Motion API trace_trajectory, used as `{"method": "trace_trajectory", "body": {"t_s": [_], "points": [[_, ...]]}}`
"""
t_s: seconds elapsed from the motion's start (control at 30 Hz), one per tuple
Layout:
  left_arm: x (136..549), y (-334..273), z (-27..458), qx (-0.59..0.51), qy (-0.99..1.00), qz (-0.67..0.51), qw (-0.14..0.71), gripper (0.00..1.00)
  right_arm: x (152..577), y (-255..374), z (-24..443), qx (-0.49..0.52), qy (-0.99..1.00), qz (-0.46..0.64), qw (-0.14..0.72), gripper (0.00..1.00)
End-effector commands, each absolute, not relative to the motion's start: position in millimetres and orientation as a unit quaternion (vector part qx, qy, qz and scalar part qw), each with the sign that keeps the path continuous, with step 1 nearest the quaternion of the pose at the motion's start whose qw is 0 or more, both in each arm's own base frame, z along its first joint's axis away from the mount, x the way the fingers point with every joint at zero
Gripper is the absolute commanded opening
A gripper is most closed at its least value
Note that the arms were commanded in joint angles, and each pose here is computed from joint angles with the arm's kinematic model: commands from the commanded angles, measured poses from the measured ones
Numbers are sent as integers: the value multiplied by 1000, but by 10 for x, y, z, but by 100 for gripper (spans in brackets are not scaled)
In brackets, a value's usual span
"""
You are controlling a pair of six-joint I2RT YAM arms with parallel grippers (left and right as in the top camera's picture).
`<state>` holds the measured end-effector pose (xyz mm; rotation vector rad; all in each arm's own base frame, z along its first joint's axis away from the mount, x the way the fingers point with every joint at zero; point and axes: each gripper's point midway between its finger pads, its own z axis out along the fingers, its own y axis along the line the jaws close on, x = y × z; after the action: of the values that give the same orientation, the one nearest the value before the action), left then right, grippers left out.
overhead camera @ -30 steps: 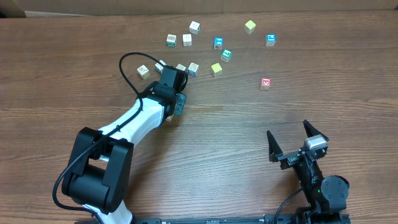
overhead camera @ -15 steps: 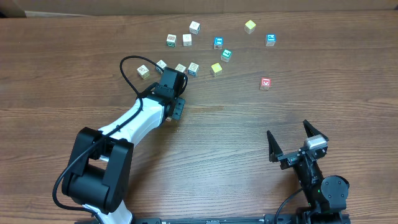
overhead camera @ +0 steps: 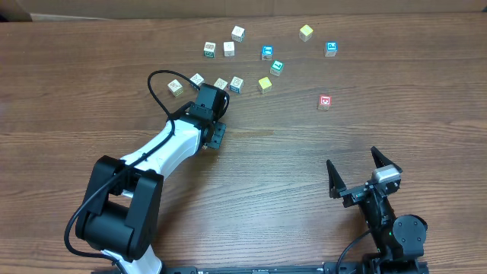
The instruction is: Form a circle
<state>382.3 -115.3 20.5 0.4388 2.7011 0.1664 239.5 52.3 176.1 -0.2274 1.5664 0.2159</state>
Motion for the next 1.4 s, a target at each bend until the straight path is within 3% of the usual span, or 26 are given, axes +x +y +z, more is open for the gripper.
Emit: {"method": "trace_trajectory", "body": {"t_s": [0.0,0.33,0.87,0.97,1.1,1.37], "points": [[3767,-1127,136,188,963,63,183,40,2398,518,1742,-102,702,96,699,100],[3730,-1119,122,221,957,68,173,43,2398,518,1742,-102,702,96,699,100],[3709,-1135,113,223,958,64,169,32,2398,518,1741,-102,702,96,699,100],[3691,-1188,105,226,959,48,167,34,2398,518,1742,-102,702,96,699,100],[3690,-1185,105,226,959,48,167,50,2398,518,1742,-102,702,96,699,100],[3650,-1166,91,227,960,50,157,43,2398,518,1742,-102,702,96,699,100]]}}
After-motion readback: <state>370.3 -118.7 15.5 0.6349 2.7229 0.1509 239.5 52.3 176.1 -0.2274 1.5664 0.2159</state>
